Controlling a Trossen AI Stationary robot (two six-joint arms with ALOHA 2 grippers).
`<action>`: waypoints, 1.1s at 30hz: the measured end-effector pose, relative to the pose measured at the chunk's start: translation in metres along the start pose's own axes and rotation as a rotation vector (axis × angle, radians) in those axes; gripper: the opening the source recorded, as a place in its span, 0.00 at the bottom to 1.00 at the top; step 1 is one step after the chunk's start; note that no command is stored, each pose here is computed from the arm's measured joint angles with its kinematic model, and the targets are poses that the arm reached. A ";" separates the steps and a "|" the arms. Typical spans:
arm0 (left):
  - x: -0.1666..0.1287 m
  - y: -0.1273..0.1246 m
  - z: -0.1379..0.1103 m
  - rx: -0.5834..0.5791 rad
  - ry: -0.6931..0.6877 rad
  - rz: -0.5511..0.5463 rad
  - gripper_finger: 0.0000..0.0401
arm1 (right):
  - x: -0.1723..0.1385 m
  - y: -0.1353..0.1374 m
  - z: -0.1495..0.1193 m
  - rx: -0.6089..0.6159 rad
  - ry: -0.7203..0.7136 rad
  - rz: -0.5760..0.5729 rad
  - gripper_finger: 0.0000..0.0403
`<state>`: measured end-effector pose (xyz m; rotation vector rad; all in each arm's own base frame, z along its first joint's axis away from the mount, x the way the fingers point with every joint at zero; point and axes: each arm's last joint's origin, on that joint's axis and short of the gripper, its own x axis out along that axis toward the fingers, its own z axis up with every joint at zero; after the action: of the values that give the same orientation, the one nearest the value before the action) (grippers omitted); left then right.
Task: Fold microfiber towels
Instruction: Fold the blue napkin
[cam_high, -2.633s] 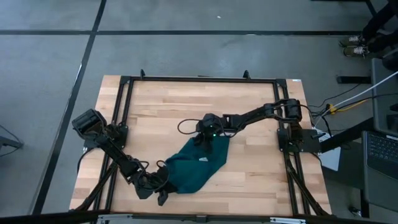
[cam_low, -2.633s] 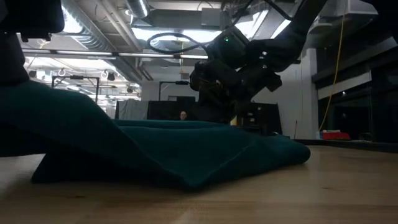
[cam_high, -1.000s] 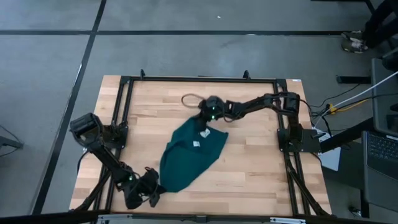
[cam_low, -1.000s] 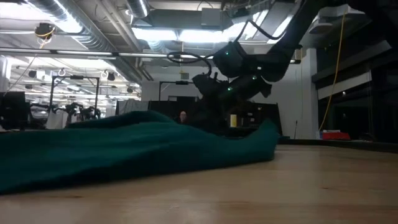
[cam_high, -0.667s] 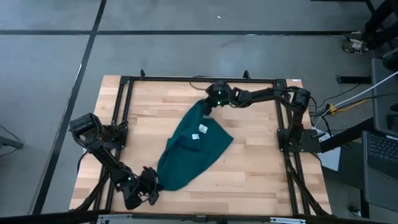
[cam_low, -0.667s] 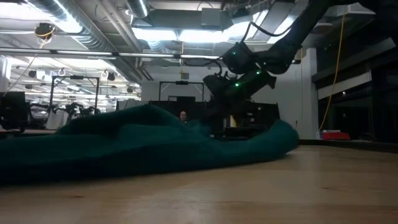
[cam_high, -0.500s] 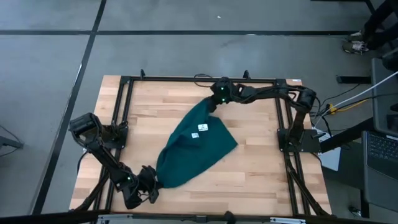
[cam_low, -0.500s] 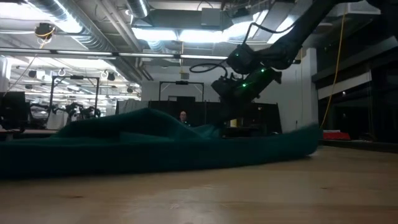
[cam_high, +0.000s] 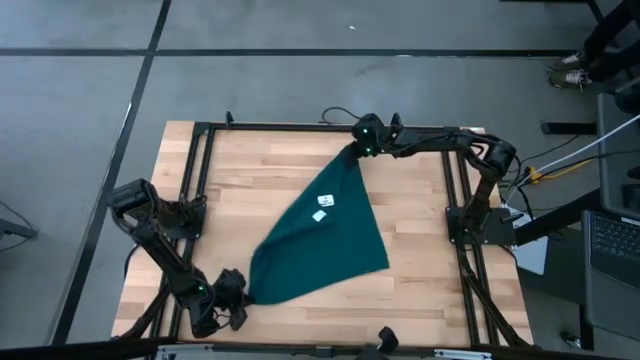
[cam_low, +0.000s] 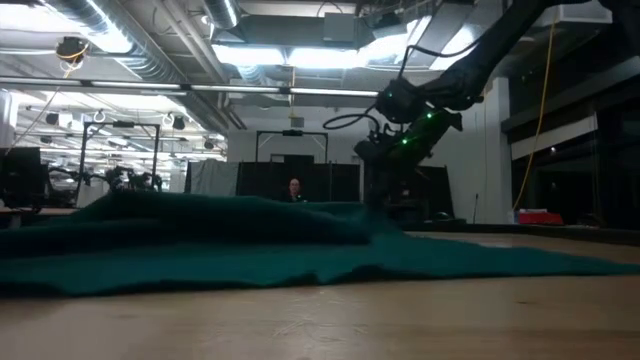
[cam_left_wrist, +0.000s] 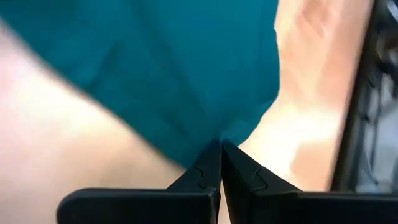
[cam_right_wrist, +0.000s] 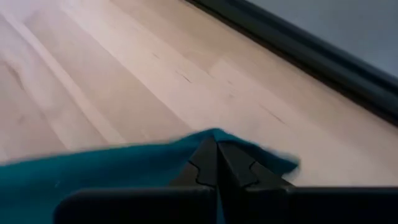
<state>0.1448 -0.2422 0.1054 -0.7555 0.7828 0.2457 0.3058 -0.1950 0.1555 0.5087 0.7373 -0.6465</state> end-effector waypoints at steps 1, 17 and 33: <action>-0.002 -0.001 -0.003 0.011 0.017 -0.012 0.01 | 0.000 -0.001 0.000 0.004 0.007 -0.004 0.00; -0.025 -0.012 -0.014 -0.142 -0.458 -0.249 0.18 | -0.023 0.007 0.022 0.058 -0.098 0.274 0.30; -0.002 0.001 0.102 0.049 -0.624 0.061 0.12 | -0.068 0.077 -0.060 -0.181 0.340 0.500 0.31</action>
<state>0.1982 -0.1707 0.1541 -0.5613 0.2183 0.4869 0.2935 -0.0800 0.1828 0.6141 0.9342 -0.0226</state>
